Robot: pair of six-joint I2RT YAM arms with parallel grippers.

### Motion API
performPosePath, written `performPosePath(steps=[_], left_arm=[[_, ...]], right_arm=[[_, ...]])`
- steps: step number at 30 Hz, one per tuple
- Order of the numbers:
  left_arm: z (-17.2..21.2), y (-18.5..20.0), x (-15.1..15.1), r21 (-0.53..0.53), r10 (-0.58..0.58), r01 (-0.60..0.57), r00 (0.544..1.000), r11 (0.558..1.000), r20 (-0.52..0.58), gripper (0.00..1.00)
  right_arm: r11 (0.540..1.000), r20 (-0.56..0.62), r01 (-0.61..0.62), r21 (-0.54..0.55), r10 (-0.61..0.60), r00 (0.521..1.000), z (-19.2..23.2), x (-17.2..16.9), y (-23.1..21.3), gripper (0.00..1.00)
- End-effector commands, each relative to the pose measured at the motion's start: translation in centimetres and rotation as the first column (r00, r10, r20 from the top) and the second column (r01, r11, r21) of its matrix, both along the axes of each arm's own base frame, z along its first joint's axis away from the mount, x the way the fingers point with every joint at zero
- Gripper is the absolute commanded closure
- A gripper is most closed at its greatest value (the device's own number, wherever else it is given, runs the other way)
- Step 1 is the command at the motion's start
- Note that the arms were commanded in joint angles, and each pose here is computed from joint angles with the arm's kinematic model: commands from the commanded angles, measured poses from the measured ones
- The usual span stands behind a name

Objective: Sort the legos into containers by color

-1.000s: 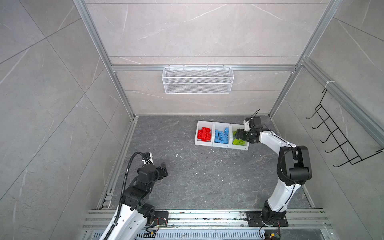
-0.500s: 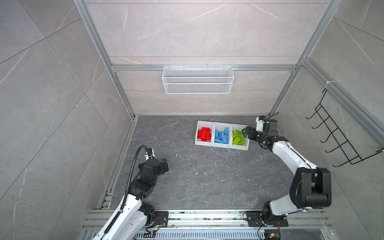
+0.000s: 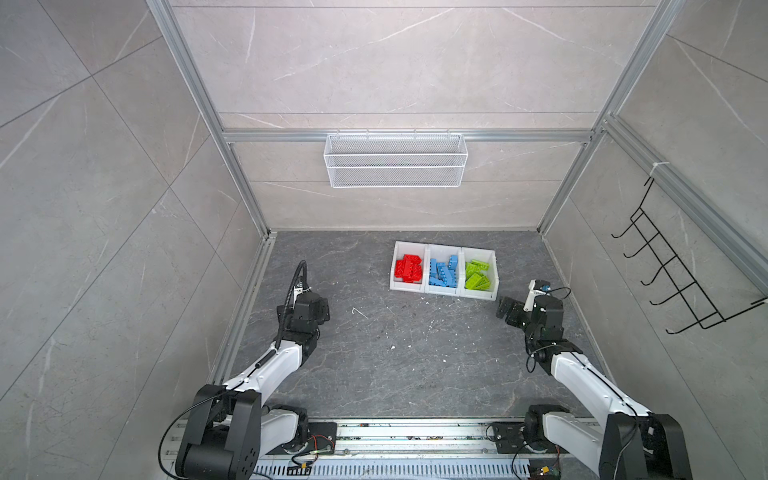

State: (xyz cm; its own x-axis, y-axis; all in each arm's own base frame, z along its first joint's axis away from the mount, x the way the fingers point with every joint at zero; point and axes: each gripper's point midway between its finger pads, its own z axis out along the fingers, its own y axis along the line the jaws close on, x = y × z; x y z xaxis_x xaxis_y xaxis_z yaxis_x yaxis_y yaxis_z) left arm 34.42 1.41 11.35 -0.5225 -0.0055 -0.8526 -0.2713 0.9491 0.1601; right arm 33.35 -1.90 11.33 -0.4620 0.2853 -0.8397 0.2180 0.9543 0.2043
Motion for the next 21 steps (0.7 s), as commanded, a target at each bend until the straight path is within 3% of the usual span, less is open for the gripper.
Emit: performPosePath(steps=[1, 6, 8, 13, 15, 19, 21], left_arm=[[1.8, 0.6, 1.6, -0.005, 0.005, -0.005, 0.990, 1.000, 0.139, 0.01], [0.7, 1.2, 2.2, -0.009, -0.022, 0.023, 0.989, 1.000, 0.147, 0.01], [0.3, 1.8, 2.1, -0.022, -0.018, 0.022, 0.987, 1.000, 0.159, 0.01], [0.4, 2.7, 2.0, -0.049, -0.045, 0.060, 0.966, 0.997, 0.254, 0.00], [-0.5, 2.2, 2.3, -0.058, -0.087, 0.103, 0.967, 0.993, 0.240, 0.00], [-2.4, 1.6, 4.0, -0.055, -0.128, 0.141, 0.973, 0.988, 0.194, 0.00], [-2.8, 1.6, 3.7, -0.075, -0.122, 0.135, 0.979, 0.988, 0.162, 0.00]], right_arm=[[0.994, 0.165, 0.090, -0.057, -0.079, 0.983, 2.6, 1.1, -1.7, 0.00], [0.990, 0.195, 0.107, -0.088, -0.088, 0.977, 0.6, 2.2, -2.1, 0.00], [0.991, 0.191, 0.033, -0.128, -0.008, 0.981, 0.8, 3.1, -1.2, 0.00], [0.987, 0.278, 0.016, -0.162, 0.029, 0.960, 0.2, 3.4, -0.8, 0.00], [0.985, 0.329, -0.028, -0.170, 0.084, 0.941, -0.2, 3.8, 0.1, 0.00], [0.982, 0.224, -0.088, -0.168, 0.125, 0.967, -1.2, 5.0, 0.7, 0.00], [0.965, 0.186, -0.191, -0.181, 0.224, 0.957, -1.7, 5.3, 2.5, 0.00]])
